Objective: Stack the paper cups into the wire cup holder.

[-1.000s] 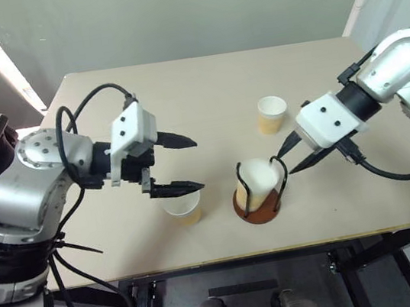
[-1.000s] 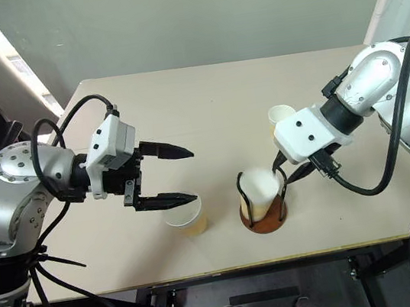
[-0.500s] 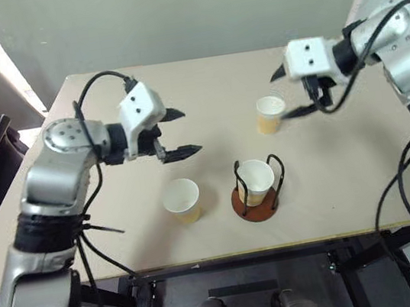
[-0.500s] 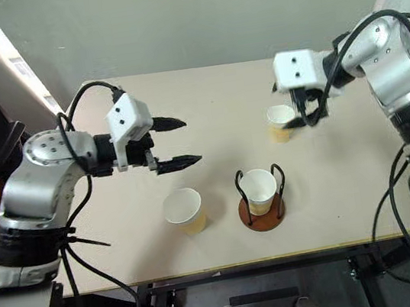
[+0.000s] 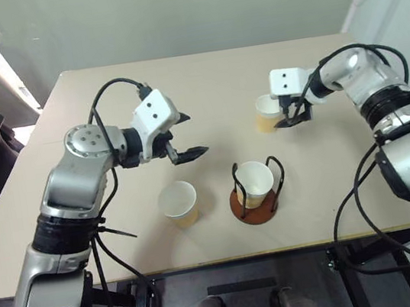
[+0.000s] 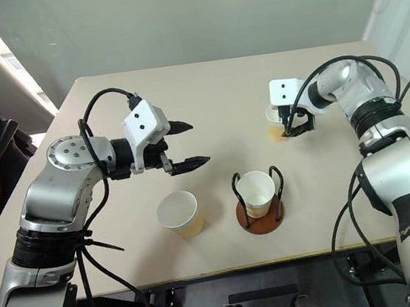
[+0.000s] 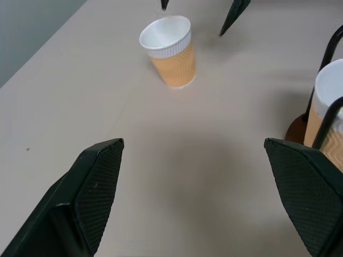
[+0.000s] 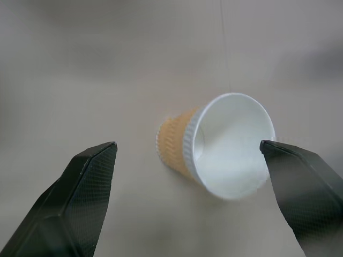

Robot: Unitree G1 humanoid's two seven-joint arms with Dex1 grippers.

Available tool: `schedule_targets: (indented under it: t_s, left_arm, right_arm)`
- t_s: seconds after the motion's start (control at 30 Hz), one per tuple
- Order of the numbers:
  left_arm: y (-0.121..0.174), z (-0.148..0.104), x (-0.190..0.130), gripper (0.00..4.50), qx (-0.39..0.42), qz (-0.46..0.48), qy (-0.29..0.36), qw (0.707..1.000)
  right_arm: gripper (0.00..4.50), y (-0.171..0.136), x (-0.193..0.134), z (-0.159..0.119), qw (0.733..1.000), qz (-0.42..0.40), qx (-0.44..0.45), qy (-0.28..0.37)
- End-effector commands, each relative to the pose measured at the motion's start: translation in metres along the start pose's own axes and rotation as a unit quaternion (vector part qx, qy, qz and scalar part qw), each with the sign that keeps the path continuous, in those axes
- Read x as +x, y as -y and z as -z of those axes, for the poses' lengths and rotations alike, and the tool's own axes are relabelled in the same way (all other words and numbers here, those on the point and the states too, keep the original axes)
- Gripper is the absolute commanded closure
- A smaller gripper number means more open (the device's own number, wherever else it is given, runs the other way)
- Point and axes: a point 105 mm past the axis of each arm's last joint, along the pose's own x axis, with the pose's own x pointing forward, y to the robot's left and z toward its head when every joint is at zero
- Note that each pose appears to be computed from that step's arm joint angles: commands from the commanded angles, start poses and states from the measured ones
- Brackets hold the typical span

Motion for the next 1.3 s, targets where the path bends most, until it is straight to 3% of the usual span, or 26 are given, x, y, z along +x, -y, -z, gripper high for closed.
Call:
schedule_targets:
  t_s: [0.03, 0.17, 0.53, 0.67, 0.83, 1.0, 1.17, 1.3]
  left_arm:
    - [-0.001, -0.013, -0.011, 0.00, 0.013, -0.016, 0.014, 1.000]
    - [0.001, -0.011, -0.017, 0.00, 0.006, -0.027, 0.006, 1.000]
    - [-0.002, -0.007, -0.032, 0.00, 0.006, -0.048, -0.014, 0.999]
    - [-0.002, -0.013, -0.033, 0.00, 0.016, -0.037, -0.004, 0.999]
    - [0.006, -0.031, -0.053, 0.00, 0.019, 0.022, 0.043, 0.999]
    - [0.025, -0.031, -0.076, 0.00, -0.004, 0.111, 0.046, 0.993]
    - [0.030, -0.016, -0.076, 0.00, -0.001, 0.145, 0.005, 0.989]
    - [0.029, -0.010, -0.075, 0.00, 0.010, 0.150, -0.013, 0.988]
  right_arm:
    - [0.06, 0.007, 0.001, -0.003, 1.000, 0.021, -0.009, -0.013]
    - [0.57, -0.003, 0.016, 0.012, 0.998, 0.024, -0.024, -0.058]
    - [4.46, -0.003, 0.025, 0.006, 0.998, 0.043, -0.023, -0.043]
    - [4.46, 0.009, 0.008, -0.001, 0.998, 0.049, -0.037, -0.024]
    - [4.46, 0.006, -0.064, -0.042, 0.987, -0.076, -0.096, 0.103]
    - [4.46, -0.023, -0.126, -0.093, 0.957, -0.119, -0.134, 0.227]
    - [4.46, -0.074, -0.139, -0.109, 0.934, -0.206, -0.178, 0.233]
    - [4.46, -0.089, -0.135, -0.112, 0.926, -0.227, -0.203, 0.221]
